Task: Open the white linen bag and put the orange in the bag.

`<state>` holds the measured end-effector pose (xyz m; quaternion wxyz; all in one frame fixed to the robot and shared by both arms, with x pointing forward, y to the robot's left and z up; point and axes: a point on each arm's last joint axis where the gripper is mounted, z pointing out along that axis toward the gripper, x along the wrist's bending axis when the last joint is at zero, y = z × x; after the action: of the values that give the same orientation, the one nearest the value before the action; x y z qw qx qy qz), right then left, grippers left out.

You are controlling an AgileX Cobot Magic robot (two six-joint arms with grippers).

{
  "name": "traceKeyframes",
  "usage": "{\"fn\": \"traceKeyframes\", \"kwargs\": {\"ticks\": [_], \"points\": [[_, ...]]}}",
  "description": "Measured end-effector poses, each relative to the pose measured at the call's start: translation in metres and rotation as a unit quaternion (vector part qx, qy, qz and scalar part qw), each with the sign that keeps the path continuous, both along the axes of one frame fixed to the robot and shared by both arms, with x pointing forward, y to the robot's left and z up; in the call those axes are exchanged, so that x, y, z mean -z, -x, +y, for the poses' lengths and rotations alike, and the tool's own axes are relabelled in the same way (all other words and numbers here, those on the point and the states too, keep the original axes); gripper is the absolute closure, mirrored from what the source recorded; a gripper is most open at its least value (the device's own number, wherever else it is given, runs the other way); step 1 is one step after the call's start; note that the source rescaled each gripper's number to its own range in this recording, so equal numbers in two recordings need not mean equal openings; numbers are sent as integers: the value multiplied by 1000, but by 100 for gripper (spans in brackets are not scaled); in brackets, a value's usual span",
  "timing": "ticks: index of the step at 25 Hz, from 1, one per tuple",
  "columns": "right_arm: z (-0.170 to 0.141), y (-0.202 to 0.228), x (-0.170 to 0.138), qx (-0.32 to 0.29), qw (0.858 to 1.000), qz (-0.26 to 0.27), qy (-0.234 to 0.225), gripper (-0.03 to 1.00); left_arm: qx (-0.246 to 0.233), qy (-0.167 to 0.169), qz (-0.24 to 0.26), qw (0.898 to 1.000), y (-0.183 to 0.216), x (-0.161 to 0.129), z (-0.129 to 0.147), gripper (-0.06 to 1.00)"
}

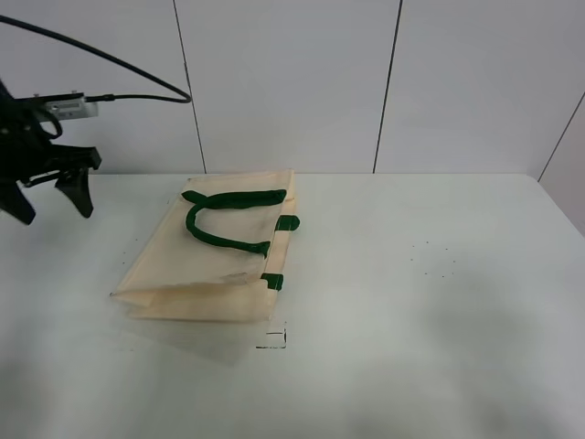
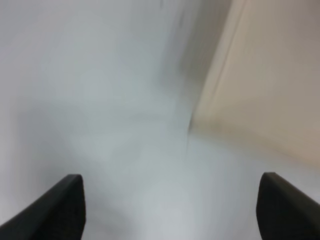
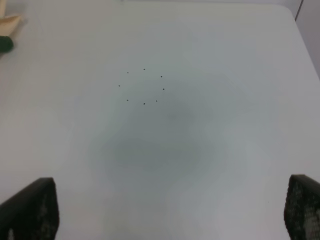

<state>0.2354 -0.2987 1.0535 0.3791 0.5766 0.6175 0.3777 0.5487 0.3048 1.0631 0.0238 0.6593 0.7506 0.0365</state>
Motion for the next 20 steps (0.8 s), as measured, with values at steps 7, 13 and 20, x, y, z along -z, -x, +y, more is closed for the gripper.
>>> {"fn": "traceKeyframes", "kwargs": {"ticks": [7,13,20], "points": [[0,0,0,0,1000,0,0,-3,18,-16,-8,1000,122,1,2,3],[0,0,0,0,1000,0,0,-3,37,-21,-117,992,196,20,1,3],[0,0,0,0,1000,0,0,-3,58,-9,-241,969,260,24,-3,3]]}}
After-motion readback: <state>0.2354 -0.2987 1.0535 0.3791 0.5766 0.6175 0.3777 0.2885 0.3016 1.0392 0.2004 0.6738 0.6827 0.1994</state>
